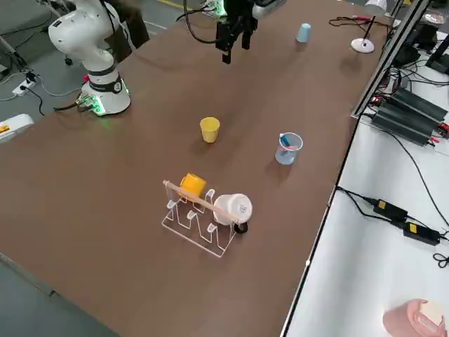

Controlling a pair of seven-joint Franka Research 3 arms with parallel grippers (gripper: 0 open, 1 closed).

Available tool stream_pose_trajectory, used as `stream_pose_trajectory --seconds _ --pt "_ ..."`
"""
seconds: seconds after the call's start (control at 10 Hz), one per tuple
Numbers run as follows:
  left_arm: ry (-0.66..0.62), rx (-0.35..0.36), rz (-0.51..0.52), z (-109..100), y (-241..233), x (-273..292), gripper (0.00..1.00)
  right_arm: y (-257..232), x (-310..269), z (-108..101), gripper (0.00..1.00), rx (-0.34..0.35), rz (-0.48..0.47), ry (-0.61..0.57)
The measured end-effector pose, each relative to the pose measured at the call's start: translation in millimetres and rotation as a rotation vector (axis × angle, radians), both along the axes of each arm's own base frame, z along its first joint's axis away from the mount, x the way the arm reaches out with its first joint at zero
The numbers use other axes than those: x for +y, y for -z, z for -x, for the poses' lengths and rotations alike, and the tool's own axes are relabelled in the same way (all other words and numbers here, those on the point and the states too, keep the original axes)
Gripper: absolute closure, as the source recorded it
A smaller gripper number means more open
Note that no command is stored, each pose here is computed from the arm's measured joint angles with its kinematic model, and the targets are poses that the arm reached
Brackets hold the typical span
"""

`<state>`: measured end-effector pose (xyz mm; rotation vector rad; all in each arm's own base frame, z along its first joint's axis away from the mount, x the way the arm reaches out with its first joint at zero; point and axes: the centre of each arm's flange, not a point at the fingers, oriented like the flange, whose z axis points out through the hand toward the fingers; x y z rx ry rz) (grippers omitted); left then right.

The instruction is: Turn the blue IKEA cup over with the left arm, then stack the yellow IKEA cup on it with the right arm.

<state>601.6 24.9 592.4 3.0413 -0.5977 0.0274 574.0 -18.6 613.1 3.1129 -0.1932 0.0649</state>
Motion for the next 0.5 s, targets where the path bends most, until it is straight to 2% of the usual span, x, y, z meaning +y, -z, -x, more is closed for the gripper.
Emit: stream_pose_trajectory --seconds 0.3,0.5 --pt "0.125 0.027 0.139 -5 36 54 0.01 19 2 1 0.01 0.036 -0.003 -0.003" --pt "0.219 0.04 0.243 -10 72 76 0.01 43 5 5 0.01 0.034 -0.024 -0.003"
